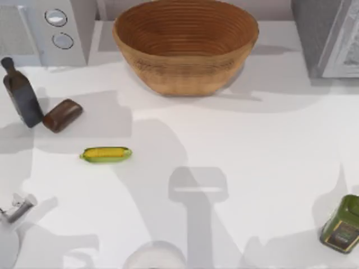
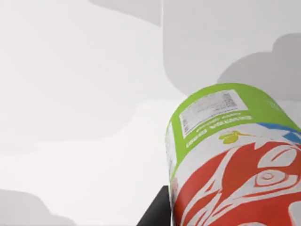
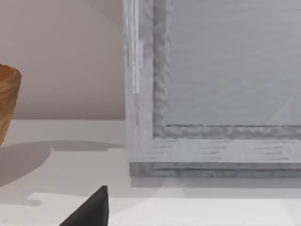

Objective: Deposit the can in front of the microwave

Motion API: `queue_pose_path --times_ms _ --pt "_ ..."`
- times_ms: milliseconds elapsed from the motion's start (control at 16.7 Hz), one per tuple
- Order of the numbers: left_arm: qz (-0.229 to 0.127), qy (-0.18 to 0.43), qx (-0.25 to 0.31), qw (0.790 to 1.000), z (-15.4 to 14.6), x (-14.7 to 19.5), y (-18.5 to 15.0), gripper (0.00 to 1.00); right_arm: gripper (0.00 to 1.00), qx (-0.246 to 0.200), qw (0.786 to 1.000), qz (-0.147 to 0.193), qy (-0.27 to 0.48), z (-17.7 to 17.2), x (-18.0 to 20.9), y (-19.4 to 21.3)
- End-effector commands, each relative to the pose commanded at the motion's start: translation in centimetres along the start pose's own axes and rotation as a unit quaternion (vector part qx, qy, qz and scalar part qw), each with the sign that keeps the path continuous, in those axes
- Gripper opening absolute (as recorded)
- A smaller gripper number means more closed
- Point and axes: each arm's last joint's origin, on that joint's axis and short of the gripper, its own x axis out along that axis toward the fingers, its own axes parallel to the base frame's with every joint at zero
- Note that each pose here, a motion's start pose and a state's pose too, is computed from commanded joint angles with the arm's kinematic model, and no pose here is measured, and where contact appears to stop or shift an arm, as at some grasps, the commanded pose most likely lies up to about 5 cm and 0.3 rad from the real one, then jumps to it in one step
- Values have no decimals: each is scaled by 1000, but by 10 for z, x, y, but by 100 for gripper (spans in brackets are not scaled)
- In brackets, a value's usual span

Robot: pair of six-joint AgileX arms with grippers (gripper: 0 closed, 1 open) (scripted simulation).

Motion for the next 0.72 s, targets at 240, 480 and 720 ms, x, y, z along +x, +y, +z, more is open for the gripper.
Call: queue_pose_path --times_ms 240,480,720 --pt "0 0 0 1000 0 0 0 75 100 0 1000 0 0 0 0 0" --pt "0 0 0 1000 0 0 0 100 100 0 1000 0 0 0 0 0" --pt "0 0 0 1000 0 0 0 100 100 0 1000 0 0 0 0 0"
